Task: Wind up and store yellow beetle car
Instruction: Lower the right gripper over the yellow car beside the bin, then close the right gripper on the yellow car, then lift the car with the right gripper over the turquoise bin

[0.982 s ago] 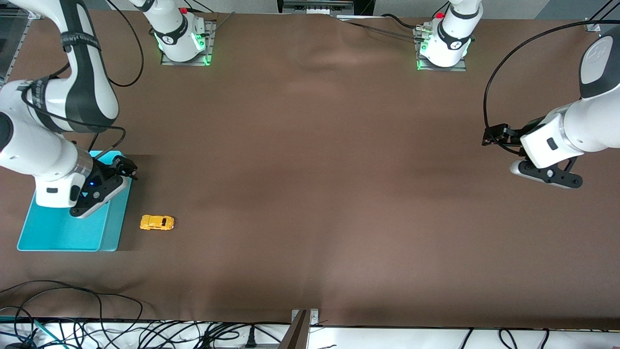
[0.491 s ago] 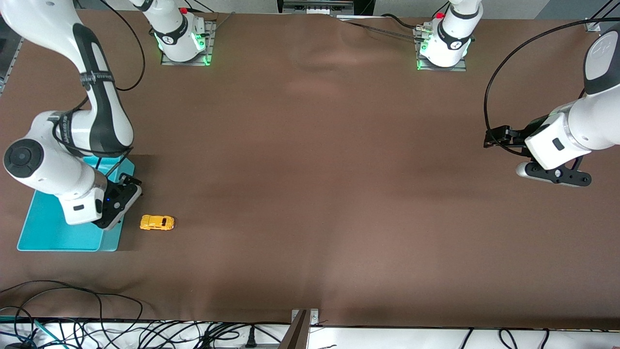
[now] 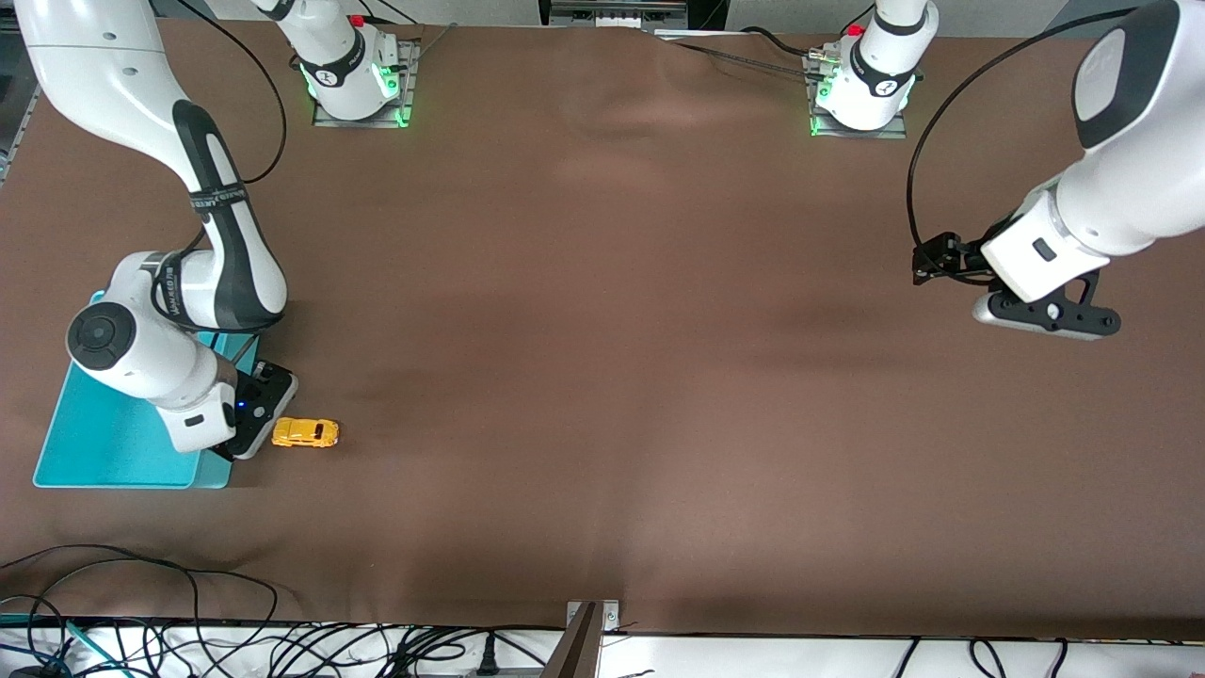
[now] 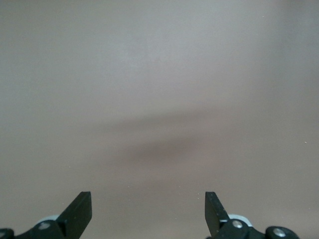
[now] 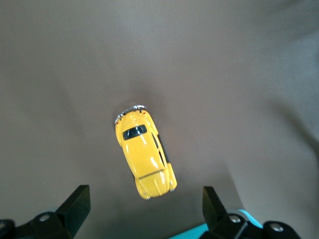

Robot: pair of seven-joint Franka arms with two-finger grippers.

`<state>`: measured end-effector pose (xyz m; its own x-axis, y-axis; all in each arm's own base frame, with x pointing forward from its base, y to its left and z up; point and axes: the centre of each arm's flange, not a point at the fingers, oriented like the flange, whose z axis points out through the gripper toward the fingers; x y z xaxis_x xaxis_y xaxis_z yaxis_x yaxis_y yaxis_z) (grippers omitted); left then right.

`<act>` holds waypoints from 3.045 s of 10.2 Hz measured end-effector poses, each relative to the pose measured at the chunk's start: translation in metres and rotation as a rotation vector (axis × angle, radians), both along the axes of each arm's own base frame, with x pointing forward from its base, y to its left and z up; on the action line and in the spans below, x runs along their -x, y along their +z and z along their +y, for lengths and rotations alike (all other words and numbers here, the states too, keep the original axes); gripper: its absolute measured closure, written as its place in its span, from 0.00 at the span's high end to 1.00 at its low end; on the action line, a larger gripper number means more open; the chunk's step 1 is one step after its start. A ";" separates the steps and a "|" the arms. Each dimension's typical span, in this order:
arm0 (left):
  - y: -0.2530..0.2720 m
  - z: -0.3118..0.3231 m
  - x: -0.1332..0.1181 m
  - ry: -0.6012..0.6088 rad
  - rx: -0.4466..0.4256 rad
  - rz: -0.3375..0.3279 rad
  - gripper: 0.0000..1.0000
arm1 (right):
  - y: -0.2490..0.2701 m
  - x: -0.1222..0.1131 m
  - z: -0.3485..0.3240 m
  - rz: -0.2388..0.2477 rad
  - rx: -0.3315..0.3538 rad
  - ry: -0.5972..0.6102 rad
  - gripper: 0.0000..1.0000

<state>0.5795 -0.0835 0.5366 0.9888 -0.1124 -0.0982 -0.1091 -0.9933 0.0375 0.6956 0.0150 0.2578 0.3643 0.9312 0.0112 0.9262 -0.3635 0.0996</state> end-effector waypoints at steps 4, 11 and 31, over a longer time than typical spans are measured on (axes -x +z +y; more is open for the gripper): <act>0.001 -0.002 0.020 0.000 -0.014 -0.031 1.00 | -0.036 0.000 0.007 -0.003 -0.004 0.031 1.00; -0.003 0.013 0.018 0.029 -0.016 -0.028 1.00 | -0.065 0.001 0.008 -0.006 -0.006 0.035 0.72; 0.011 0.022 0.018 0.048 -0.014 -0.049 1.00 | 0.082 -0.018 -0.155 0.192 -0.037 0.213 0.46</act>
